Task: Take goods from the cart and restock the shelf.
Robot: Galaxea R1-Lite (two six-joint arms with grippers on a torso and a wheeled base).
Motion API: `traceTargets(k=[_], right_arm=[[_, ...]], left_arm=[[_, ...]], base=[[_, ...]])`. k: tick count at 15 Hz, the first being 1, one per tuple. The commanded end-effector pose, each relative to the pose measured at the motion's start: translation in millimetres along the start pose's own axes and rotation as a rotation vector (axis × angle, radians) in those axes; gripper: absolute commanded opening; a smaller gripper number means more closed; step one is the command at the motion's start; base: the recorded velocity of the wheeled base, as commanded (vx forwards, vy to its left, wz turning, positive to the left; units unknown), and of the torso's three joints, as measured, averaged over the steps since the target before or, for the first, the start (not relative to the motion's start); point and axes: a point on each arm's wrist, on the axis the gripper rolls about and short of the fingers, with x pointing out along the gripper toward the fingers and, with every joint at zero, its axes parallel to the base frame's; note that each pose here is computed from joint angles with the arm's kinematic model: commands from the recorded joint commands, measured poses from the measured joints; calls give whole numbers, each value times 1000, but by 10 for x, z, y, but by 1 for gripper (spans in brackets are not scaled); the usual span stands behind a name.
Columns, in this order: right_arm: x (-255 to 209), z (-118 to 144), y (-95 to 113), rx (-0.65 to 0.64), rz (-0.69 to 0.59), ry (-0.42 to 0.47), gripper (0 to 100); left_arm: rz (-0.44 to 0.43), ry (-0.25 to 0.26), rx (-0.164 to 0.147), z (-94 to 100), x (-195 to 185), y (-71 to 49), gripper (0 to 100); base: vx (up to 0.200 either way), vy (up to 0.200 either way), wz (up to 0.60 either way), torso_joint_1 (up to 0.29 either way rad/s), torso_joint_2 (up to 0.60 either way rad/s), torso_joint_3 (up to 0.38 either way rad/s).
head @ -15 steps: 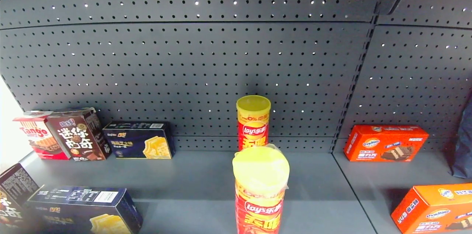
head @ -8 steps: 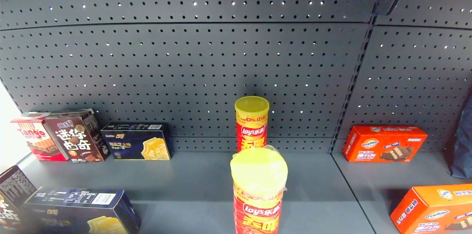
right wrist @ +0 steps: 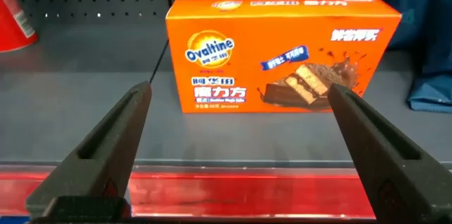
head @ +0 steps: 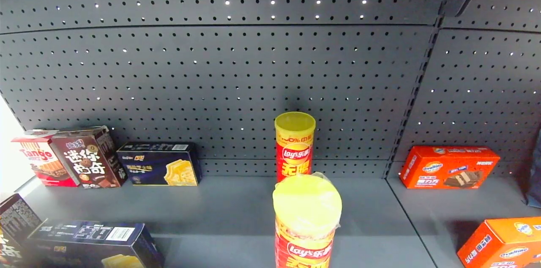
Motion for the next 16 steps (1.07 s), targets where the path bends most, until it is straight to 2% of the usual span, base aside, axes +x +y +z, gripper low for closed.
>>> traceTargets(k=[1,13,14,16], right_arm=[[1,0,0,0,0,1,100],[1,0,0,0,0,1,100],[1,0,0,0,0,1,100],[1,0,0,0,0,1,100]], left_arm=[[1,-1,0,0,0,0,100],[1,-1,-2,0,0,0,100],[3,-1,-2,0,0,0,100],[3,-2,-4,2,0,0,100]], base=[[0,0,0,0,0,0],[0,0,0,0,0,0],[-200,0,0,-2,2,2],[0,0,0,0,0,0]])
